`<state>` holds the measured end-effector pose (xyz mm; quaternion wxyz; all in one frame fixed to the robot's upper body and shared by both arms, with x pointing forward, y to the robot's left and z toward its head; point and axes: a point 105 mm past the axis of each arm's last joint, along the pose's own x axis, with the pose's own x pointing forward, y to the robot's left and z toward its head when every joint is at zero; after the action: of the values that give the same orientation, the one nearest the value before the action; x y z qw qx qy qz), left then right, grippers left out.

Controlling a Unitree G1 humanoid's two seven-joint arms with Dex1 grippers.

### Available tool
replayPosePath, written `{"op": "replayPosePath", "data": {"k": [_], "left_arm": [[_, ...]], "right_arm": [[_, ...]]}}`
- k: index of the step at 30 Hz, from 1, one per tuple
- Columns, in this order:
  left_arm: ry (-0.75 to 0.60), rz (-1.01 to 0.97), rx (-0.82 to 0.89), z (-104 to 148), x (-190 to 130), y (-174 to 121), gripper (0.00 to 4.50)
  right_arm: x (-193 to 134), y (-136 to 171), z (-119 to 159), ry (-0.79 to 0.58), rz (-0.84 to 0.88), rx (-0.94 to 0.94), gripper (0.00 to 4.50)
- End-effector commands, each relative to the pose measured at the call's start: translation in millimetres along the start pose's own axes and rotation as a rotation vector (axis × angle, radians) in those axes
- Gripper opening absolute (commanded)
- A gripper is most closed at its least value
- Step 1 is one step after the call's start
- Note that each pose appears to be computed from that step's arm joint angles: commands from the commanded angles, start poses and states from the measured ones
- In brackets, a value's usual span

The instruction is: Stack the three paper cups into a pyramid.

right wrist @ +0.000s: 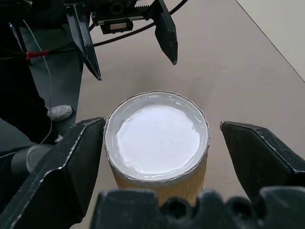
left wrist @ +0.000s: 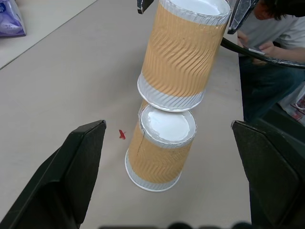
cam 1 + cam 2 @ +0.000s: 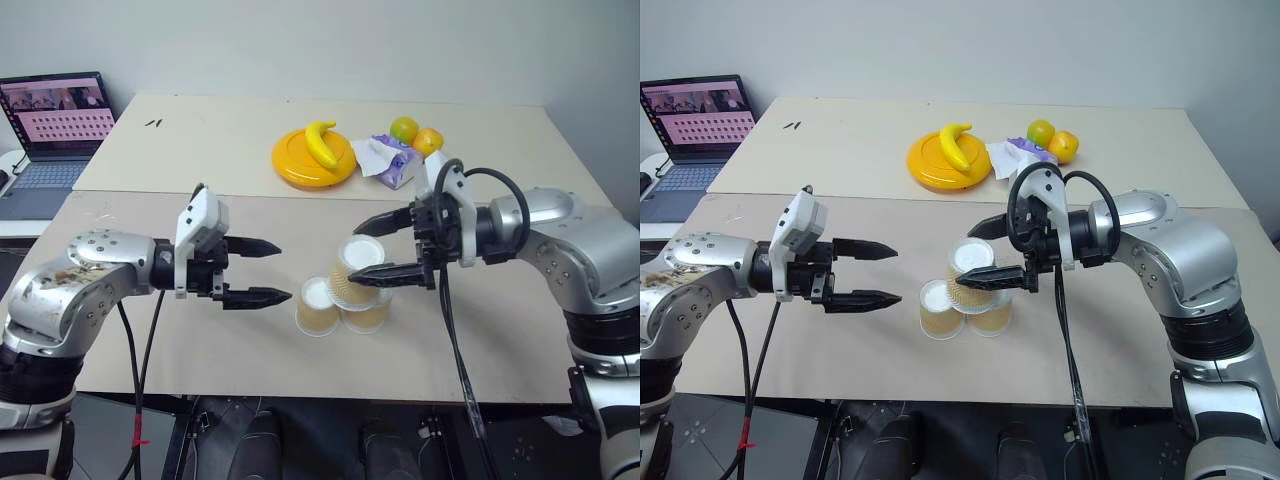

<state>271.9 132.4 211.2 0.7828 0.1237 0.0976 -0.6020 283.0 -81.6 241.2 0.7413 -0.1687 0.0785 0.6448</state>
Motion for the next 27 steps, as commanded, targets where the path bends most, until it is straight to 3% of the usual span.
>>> {"op": "replayPosePath", "data": {"k": [1,7,14,19,24,27], "left_arm": [[-0.020,0.010,0.055,11.5,-3.2,1.4,4.50],[-0.019,0.013,0.057,11.1,-3.4,3.0,4.50],[-0.017,0.014,0.061,10.7,-3.4,4.9,4.50],[-0.025,0.023,0.056,12.1,-3.4,7.2,4.50],[-0.115,0.102,0.028,25.2,-8.6,14.7,4.50],[-0.129,0.222,0.048,24.5,-15.9,24.3,4.50]], "right_arm": [[-5.3,1.7,9.6,-0.020,-0.005,-0.056,4.46],[-14.7,3.2,18.3,-0.025,0.003,-0.054,4.46],[-37.5,7.6,49.0,-0.061,0.024,-0.083,4.46],[-65.3,-5.1,61.6,-0.045,-0.066,-0.150,4.46],[-133.3,-29.5,17.7,0.161,-0.291,-0.195,4.46],[-159.0,-30.1,-7.2,0.180,-0.375,-0.150,4.46]]}}
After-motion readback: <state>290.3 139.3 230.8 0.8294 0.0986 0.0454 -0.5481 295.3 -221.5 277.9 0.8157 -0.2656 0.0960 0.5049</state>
